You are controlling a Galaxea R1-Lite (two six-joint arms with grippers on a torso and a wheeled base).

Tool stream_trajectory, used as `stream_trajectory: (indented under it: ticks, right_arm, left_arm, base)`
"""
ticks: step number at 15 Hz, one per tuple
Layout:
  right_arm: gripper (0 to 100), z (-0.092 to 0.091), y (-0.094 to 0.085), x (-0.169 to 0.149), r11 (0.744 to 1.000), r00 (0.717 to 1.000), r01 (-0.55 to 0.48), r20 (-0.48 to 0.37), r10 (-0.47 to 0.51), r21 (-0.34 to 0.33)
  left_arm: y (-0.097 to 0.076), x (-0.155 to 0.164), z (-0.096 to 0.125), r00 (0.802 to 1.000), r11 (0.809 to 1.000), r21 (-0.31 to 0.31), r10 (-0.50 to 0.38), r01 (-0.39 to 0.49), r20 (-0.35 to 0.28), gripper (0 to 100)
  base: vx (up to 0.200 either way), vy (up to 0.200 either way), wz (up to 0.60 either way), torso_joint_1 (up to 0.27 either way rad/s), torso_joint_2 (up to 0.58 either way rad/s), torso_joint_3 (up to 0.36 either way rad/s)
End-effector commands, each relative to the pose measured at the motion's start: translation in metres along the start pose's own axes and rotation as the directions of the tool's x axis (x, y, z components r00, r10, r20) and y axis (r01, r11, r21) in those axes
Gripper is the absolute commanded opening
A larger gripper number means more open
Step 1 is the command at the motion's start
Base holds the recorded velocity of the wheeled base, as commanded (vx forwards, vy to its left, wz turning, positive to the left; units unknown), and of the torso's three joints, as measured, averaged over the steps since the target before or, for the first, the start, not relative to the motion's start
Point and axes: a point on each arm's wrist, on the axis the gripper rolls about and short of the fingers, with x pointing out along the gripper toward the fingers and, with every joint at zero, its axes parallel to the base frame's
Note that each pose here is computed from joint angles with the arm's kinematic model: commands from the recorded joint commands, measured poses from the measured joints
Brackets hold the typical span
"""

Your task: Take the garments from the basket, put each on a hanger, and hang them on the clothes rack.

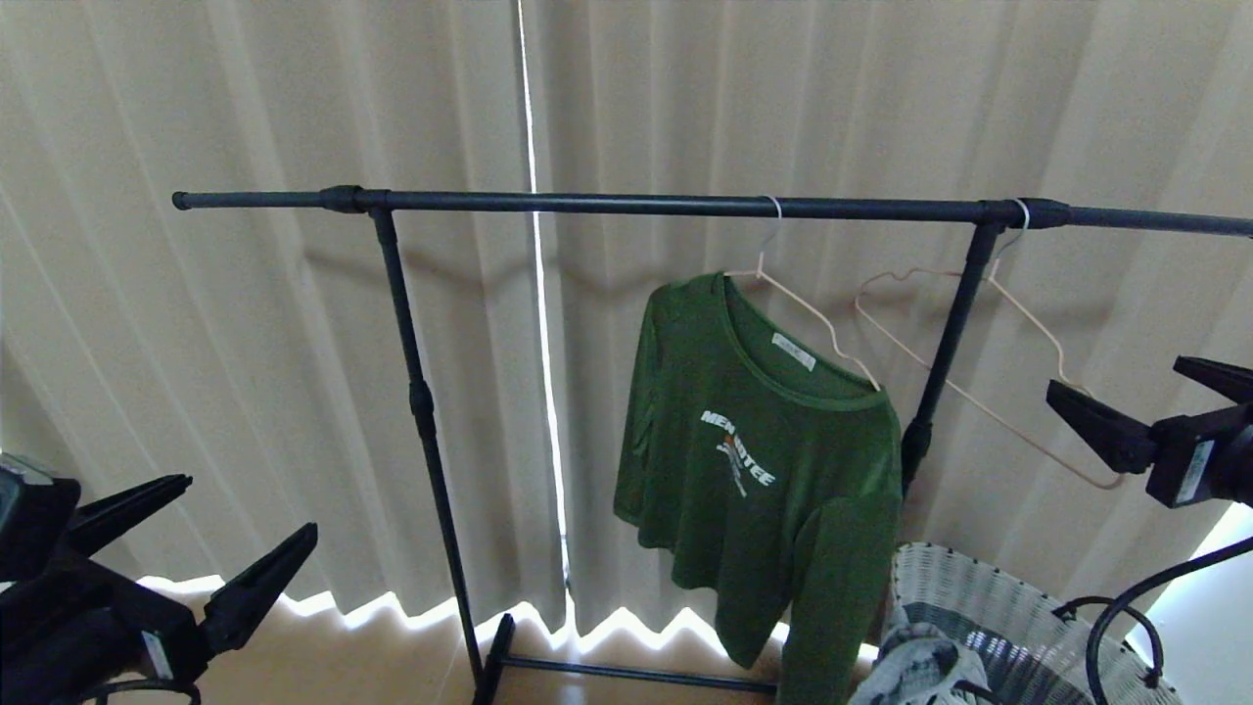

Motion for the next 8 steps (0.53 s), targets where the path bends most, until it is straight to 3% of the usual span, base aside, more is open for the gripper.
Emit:
stream_trajectory:
  ticks: [1, 4, 8]
  right_arm:
    - [100, -0.009, -0.003, -0.012, 1.0, 1.0, 0.019, -0.004, -0.019, 0.0]
    - [100, -0.028, -0.007, -0.02, 0.999, 0.997, 0.05, -0.05, -0.05, -0.018]
    - [100, -0.037, -0.006, -0.025, 0.999, 0.996, 0.045, -0.071, -0.046, -0.017]
  left_arm:
    - [-0.001, -0.01, -0.006, 1.0, 1.0, -0.005, 0.002, -0.002, 0.01, 100]
    - [-0.003, -0.013, -0.011, 1.0, 0.998, -0.063, -0.008, 0.008, 0.0, 100]
    - [-0.005, -0.009, -0.012, 0.998, 0.995, -0.083, -0.054, 0.053, -0.013, 100]
  base:
    - [-0.2, 0.0, 0.0, -0.002, 0.01, 0.002]
    - [-0.2, 0.0, 0.0, 0.004, 0.01, 0.001]
    - [0.0, 0.0, 0.0, 0.0, 0.0, 0.0]
